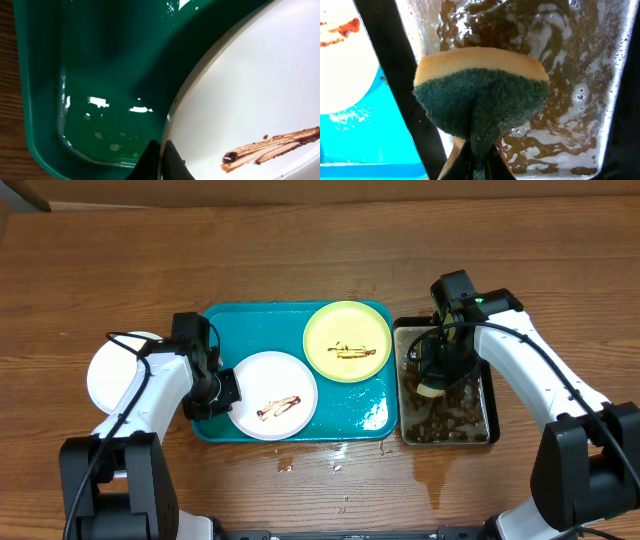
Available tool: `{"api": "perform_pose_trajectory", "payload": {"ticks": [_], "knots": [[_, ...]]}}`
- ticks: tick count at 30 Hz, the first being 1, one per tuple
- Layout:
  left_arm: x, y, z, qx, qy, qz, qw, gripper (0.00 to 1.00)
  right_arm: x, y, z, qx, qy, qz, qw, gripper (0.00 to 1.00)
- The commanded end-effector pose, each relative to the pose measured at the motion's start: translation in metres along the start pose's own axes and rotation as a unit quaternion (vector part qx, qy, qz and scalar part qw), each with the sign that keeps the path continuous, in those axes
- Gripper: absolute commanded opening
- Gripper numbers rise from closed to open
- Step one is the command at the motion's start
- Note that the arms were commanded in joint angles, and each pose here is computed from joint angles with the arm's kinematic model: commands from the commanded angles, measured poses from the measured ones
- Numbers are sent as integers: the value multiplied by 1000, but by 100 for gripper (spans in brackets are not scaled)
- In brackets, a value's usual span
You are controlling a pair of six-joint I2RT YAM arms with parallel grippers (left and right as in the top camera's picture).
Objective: Clean dirty plates on tray and stack at the side
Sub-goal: 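Dip the sponge in the pan's soapy water with the right gripper, then scrub the second white plate with the sponge in the right gripper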
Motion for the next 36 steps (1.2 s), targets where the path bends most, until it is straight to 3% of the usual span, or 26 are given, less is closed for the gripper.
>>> {"api": "perform_pose_trajectory", "payload": {"ticks": [1,5,9,14,19,24,36], "knots": [[2,-2,-2,-2,2,-3,1000,4,-9,13,-2,-21,-1,33,999,4],[2,-6,-1,12,-1,-19,1000,4,-11,40,-21,-101,42,113,988,4],[2,-7,-2,11,1,-24,1000,4,-17,78,-48,-186,77,206,958,4],[2,-7,-2,11,1,-24,1000,4,-21,130,-79,-263,65,272,924,4],[2,-7,-2,11,1,-24,1000,4,-15,176,-109,-283,21,287,915,4],[2,-7,-2,11,0,-24,1000,4,1,209,-136,-307,24,313,898,4],[2,-8,-2,13,0,-29,999,4,37,249,-171,-325,36,345,880,4]]}}
Point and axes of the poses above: each gripper's point midway between its finger pads, its own x axis out along the fingers, its own y axis along the line the jaws close on, z = x × y, the point moved 6 cm from there along -x, back along the fingers, and after that the axes turned 15 degrees about x, right-handed, at the moved point
